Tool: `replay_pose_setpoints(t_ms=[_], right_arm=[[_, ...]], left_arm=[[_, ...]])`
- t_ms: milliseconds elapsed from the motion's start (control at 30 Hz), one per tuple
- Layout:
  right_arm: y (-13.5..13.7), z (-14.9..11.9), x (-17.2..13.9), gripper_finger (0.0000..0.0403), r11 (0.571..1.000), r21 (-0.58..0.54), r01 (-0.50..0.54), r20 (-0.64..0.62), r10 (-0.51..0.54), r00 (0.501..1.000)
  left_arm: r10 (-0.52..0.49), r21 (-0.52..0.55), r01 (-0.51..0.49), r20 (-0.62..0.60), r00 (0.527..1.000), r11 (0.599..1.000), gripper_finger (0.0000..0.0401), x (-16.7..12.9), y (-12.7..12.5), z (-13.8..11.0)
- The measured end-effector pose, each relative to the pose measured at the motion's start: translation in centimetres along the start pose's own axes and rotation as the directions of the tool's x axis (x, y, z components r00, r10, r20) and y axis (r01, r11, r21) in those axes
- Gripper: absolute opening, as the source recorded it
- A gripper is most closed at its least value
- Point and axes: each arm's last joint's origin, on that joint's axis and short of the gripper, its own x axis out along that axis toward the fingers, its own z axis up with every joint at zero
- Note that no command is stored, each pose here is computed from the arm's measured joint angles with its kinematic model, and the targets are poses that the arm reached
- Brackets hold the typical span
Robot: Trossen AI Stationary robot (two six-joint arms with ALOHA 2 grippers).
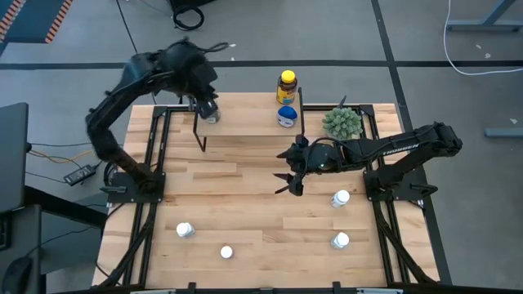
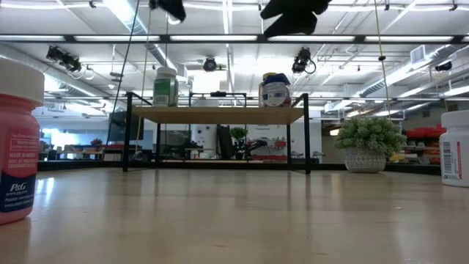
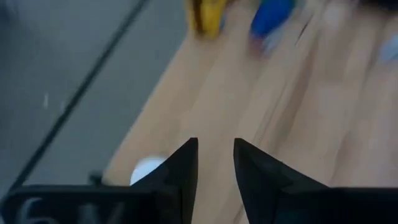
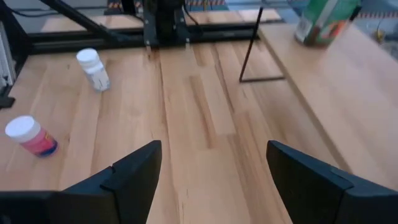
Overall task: Pick and place medicine bottles onto shelf by color
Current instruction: Put the green pill bottle on the shelf
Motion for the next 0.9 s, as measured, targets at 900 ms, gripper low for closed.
replay_pose_setpoints(t_ms=[900], right_arm=[[-4.6, 3.6, 7.9, 0.0298, 0.990, 0.005, 0.141, 0.347, -0.134, 0.928]], left_arm=[[0.120, -0.201, 0.007, 0.613, 0.781, 0.980, 0.0085, -1.8, -5.4, -14.7]])
